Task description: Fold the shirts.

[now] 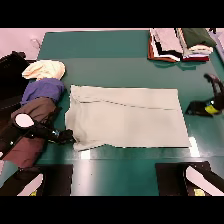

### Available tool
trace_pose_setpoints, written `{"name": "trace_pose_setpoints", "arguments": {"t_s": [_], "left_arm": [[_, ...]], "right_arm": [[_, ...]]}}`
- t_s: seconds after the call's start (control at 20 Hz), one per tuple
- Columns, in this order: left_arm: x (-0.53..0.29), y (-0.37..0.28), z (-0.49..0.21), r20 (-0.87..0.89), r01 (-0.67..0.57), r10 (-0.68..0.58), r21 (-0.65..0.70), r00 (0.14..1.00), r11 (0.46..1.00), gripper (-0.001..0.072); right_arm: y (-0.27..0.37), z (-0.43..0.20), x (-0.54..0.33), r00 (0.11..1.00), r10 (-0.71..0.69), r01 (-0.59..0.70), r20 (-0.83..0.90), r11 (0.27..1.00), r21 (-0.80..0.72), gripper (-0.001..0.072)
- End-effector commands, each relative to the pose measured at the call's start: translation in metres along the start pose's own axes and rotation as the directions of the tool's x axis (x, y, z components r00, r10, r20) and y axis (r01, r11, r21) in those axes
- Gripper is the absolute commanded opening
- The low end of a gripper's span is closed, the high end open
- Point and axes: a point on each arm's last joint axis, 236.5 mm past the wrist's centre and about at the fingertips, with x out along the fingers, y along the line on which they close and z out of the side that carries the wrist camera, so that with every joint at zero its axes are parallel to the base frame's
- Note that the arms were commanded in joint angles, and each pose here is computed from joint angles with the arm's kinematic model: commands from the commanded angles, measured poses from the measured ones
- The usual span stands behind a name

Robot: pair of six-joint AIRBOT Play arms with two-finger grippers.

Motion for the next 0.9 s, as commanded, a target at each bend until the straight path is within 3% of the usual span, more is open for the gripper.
{"name": "trace_pose_setpoints", "arguments": {"t_s": [0.0, 0.2, 0.45, 0.5, 0.55, 0.6, 0.85], "left_arm": [[-0.023, -0.002, 0.026, 0.081, -0.064, 0.057, 0.079, 0.995, 0.995, 0.0023], [-0.027, -0.005, 0.032, 0.097, -0.065, 0.056, 0.094, 0.994, 0.993, 0.0023], [-0.027, -0.005, 0.033, 0.104, -0.066, 0.056, 0.094, 0.993, 0.993, 0.0024], [-0.027, -0.005, 0.033, 0.102, -0.066, 0.056, 0.094, 0.993, 0.993, 0.0024], [-0.027, -0.005, 0.03, 0.093, -0.066, 0.057, 0.095, 0.994, 0.993, 0.0024], [-0.028, -0.005, 0.028, 0.083, -0.067, 0.059, 0.098, 0.995, 0.993, 0.0024], [-0.053, -0.025, 0.046, 0.138, -0.067, 0.046, 0.15, 0.989, 0.986, 0.0023]], "right_arm": [[-0.042, -0.071, 0.035, 0.984, 0.002, 0.031, -0.178, 0.983, 0.183, 0.0558], [-0.045, -0.109, 0.079, 0.972, 0.114, -0.037, -0.204, 0.937, 0.346, 0.0547], [-0.015, -0.084, 0.098, 0.978, 0.173, -0.129, -0.118, 0.94, 0.316, 0.0425], [-0.008, -0.083, 0.1, 0.973, 0.184, -0.138, -0.136, 0.946, 0.292, 0.0351], [-0.001, -0.082, 0.1, 0.968, 0.188, -0.143, -0.164, 0.957, 0.251, 0.0175], [0.004, -0.082, 0.097, 0.964, 0.182, -0.145, -0.192, 0.971, 0.191, 0.0042], [-0.006, -0.051, 0.04, 0.995, 0.04, -0.037, -0.093, 0.999, 0.039, 0.0018]]}}
